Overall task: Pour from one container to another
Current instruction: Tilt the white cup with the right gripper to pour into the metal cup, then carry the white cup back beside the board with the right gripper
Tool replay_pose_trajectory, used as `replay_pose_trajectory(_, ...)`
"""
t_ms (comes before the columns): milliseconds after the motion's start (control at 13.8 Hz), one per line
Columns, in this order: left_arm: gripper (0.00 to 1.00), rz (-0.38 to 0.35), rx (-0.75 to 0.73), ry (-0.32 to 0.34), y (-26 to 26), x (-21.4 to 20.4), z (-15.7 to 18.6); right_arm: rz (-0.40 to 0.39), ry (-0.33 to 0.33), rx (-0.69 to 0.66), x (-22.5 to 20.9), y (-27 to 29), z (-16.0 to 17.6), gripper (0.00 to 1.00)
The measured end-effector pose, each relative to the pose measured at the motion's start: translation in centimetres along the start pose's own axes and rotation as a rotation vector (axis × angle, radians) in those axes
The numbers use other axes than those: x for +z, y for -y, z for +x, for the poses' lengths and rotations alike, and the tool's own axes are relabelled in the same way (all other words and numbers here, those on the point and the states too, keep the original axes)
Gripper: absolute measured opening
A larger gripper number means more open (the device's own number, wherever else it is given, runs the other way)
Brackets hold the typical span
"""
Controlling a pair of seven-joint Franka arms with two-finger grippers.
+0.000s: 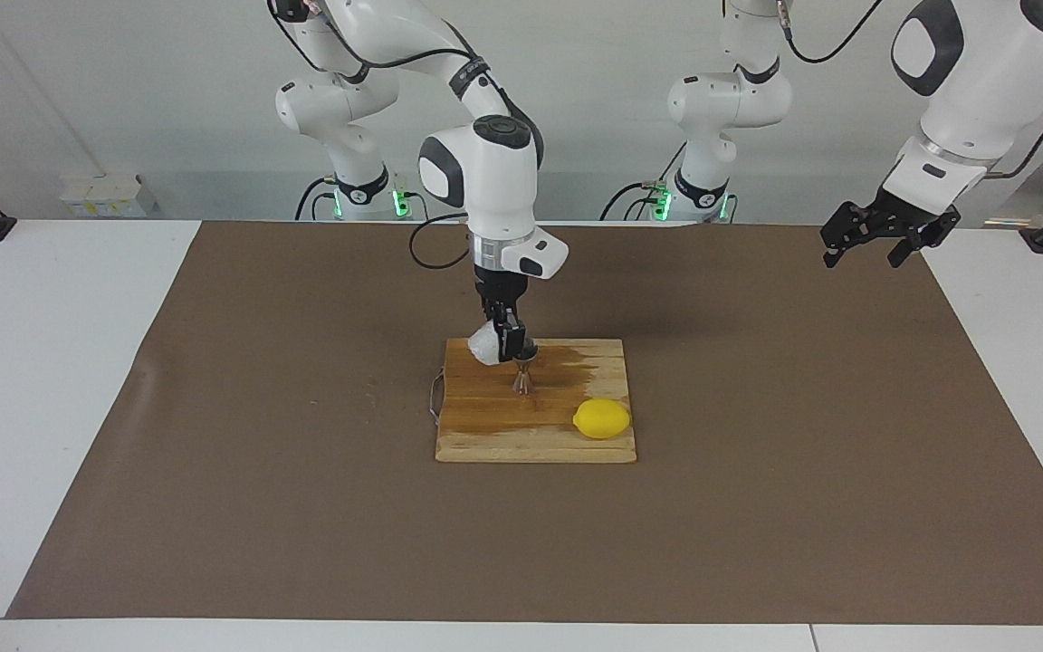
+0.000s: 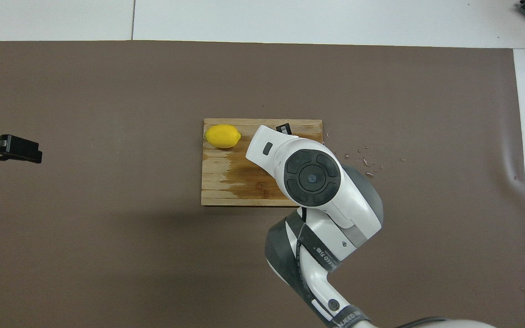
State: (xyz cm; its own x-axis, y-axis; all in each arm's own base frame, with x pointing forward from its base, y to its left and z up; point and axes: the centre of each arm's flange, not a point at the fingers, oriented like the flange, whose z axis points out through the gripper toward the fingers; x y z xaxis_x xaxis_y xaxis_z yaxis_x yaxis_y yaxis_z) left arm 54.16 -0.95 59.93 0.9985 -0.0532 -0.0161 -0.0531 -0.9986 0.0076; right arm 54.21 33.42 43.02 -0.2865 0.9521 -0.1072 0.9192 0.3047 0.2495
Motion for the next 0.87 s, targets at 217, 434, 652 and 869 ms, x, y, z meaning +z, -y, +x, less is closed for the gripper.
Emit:
replay_pose_trajectory(217,1.0,0.0,0.0,0.0,0.0,0.0,0.0,0.004,0.001,-0.001,0.2,0.1,0.0,0.47)
replay_pose_trajectory(434,1.0,0.0,0.0,0.0,0.0,0.0,0.0,0.011,-0.01,0.016,0.3,0.1,-0.3,0.47)
replay_pose_trajectory(652,1.0,0.0,0.0,0.0,0.0,0.0,0.0,0.036,-0.074,0.077,0.3,0.1,-0.3,0.47)
replay_pose_trajectory(869,1.0,0.0,0.0,0.0,0.0,0.0,0.0,0.045,-0.136,0.119,-0.4,-0.2,-1.7,0.47)
